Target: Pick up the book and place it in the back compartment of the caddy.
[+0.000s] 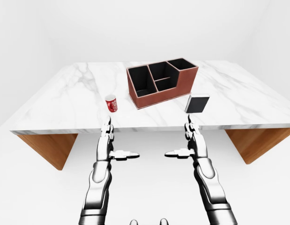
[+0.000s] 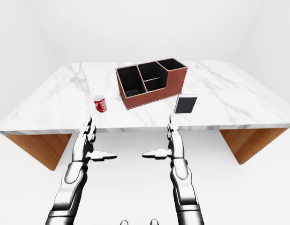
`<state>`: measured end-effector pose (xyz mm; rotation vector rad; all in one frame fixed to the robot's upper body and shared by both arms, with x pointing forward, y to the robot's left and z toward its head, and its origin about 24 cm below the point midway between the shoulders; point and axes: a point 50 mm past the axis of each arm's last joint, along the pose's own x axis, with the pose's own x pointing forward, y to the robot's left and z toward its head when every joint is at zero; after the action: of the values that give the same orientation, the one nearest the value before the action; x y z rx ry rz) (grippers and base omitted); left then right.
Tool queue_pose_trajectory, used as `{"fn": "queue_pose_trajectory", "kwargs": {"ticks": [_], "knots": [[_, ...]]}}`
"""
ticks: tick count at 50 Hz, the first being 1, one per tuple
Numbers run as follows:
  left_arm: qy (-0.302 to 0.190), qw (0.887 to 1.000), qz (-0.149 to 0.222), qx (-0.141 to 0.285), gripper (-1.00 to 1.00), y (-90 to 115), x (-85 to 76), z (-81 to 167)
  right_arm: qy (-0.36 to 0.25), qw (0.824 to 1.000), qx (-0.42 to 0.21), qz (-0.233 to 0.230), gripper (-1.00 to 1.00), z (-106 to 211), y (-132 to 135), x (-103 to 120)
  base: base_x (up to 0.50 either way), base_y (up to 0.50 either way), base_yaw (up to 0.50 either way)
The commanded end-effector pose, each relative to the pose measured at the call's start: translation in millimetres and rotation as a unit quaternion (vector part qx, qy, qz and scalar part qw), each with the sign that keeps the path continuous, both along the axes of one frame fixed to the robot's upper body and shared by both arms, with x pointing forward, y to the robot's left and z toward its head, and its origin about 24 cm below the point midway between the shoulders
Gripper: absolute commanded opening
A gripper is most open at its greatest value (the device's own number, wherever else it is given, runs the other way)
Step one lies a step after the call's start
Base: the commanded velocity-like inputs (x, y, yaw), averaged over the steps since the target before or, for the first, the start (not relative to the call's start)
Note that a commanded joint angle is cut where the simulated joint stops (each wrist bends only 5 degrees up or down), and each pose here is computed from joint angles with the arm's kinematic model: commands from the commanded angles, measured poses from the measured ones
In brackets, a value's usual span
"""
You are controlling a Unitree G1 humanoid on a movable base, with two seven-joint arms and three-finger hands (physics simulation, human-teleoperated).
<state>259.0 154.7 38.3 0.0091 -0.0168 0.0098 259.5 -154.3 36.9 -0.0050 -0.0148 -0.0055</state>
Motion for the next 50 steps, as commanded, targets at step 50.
{"fn": "queue_pose_trajectory", "kwargs": {"ticks": [50], "knots": [[-0.329,0.943,-0.012,0.047,1.00,10,-66.0,164,-0.389,0.918,-0.073,0.033,1.00,193,-29,-63,0.16,0.00,0.00]]}}
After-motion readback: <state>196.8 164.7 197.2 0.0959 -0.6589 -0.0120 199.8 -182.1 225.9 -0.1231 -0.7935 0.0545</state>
